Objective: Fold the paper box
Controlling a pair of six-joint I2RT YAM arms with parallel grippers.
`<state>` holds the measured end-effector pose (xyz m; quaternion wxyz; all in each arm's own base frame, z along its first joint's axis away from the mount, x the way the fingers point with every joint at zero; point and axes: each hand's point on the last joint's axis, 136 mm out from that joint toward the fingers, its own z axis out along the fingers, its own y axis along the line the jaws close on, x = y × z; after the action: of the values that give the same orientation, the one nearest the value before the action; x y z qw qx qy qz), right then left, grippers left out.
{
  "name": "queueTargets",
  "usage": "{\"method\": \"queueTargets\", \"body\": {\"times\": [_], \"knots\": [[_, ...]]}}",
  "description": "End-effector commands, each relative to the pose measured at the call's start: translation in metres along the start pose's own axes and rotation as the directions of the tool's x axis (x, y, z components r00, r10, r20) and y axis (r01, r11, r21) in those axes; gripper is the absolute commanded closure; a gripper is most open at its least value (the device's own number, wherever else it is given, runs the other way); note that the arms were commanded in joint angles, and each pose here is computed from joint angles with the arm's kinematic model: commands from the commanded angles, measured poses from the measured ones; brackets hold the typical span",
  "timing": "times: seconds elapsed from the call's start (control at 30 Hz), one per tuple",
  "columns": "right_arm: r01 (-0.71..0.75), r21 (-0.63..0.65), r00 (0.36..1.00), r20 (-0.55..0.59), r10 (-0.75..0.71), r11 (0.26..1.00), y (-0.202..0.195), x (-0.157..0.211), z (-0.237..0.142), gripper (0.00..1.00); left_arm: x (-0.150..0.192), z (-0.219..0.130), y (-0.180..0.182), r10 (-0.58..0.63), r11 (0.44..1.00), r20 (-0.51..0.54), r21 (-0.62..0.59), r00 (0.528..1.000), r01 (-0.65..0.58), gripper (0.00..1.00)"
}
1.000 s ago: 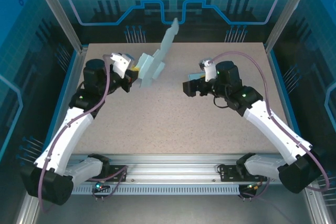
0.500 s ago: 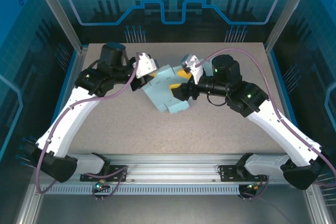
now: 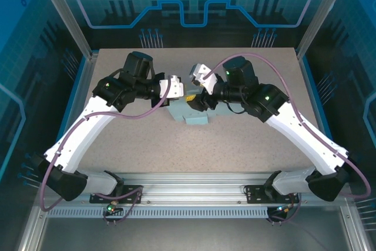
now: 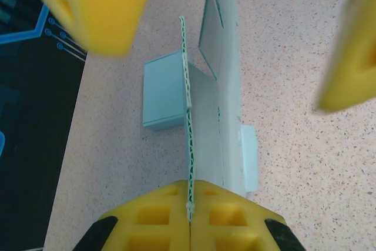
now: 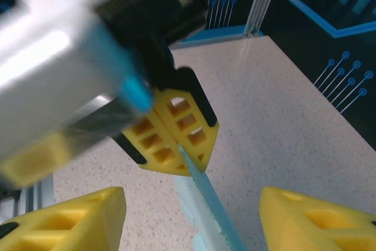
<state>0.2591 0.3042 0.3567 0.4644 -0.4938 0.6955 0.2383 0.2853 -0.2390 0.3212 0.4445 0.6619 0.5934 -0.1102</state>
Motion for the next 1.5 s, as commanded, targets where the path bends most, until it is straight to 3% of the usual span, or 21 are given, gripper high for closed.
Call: {"method": "queueTargets", "body": {"times": [0.0, 0.07, 0.33, 0.4, 0.47, 0.5, 0.53, 0.57, 0.67, 0.8, 0.93, 1.27, 1.47], "knots": [[0.034, -0.051, 0.999, -0.006, -0.034, 0.998, 0.002, 0.000, -0.003, 0.40, -0.016, -0.006, -0.008, 0.072, 0.997, 0.068, 0.023, 0.995, -0.074, 1.00], [0.030, -0.066, 0.999, -0.019, -0.031, 0.997, 0.002, 0.006, 0.002, 0.43, -0.017, -0.006, -0.010, 0.078, 0.996, 0.082, 0.029, 0.994, -0.081, 1.00], [-0.031, -0.085, 0.998, -0.050, 0.027, 0.996, -0.007, 0.021, 0.014, 0.79, -0.027, -0.010, -0.015, 0.093, 0.995, 0.145, 0.026, 0.985, -0.098, 1.00], [-0.038, -0.081, 0.998, -0.043, 0.035, 0.996, -0.009, 0.022, 0.013, 0.98, -0.029, -0.010, -0.013, 0.084, 0.996, 0.157, 0.016, 0.984, -0.087, 1.00], [-0.045, -0.064, 0.999, -0.031, 0.043, 0.997, -0.011, 0.022, 0.011, 1.00, -0.032, -0.012, -0.008, 0.041, 0.999, 0.166, -0.001, 0.985, -0.042, 1.00], [-0.049, -0.050, 0.999, -0.018, 0.048, 0.998, -0.013, 0.022, 0.008, 1.00, -0.034, -0.013, -0.002, 0.005, 1.000, 0.174, -0.017, 0.985, -0.002, 0.90], [-0.055, -0.036, 0.998, -0.006, 0.055, 0.998, -0.016, 0.022, 0.006, 1.00, -0.035, -0.015, 0.004, -0.035, 0.999, 0.186, -0.032, 0.982, 0.041, 0.56], [-0.062, -0.020, 0.998, 0.007, 0.063, 0.998, -0.018, 0.021, 0.002, 1.00, -0.034, -0.019, 0.008, -0.069, 0.996, 0.201, -0.042, 0.977, 0.079, 0.37], [-0.099, 0.028, 0.994, 0.052, 0.097, 0.995, -0.026, 0.021, -0.009, 1.00, -0.027, -0.034, 0.022, -0.171, 0.975, 0.288, -0.089, 0.942, 0.204, 0.27], [-0.145, 0.060, 0.980, 0.147, 0.135, 0.988, -0.026, 0.018, -0.027, 1.00, -0.006, -0.051, 0.024, -0.254, 0.933, 0.443, -0.121, 0.860, 0.338, 0.26], [-0.172, 0.071, 0.957, 0.248, 0.150, 0.983, -0.021, 0.010, -0.049, 1.00, 0.017, -0.046, 0.008, -0.306, 0.916, 0.515, -0.070, 0.800, 0.396, 0.26], [-0.190, 0.031, 0.917, 0.362, 0.166, 0.981, -0.008, -0.008, -0.074, 1.00, 0.035, -0.012, -0.008, -0.364, 0.920, 0.541, 0.081, 0.758, 0.384, 0.28], [-0.205, 0.033, 0.910, 0.375, 0.178, 0.978, -0.010, -0.008, -0.074, 1.00, 0.043, -0.001, -0.011, -0.404, 0.909, 0.518, 0.136, 0.754, 0.394, 0.37]]}}
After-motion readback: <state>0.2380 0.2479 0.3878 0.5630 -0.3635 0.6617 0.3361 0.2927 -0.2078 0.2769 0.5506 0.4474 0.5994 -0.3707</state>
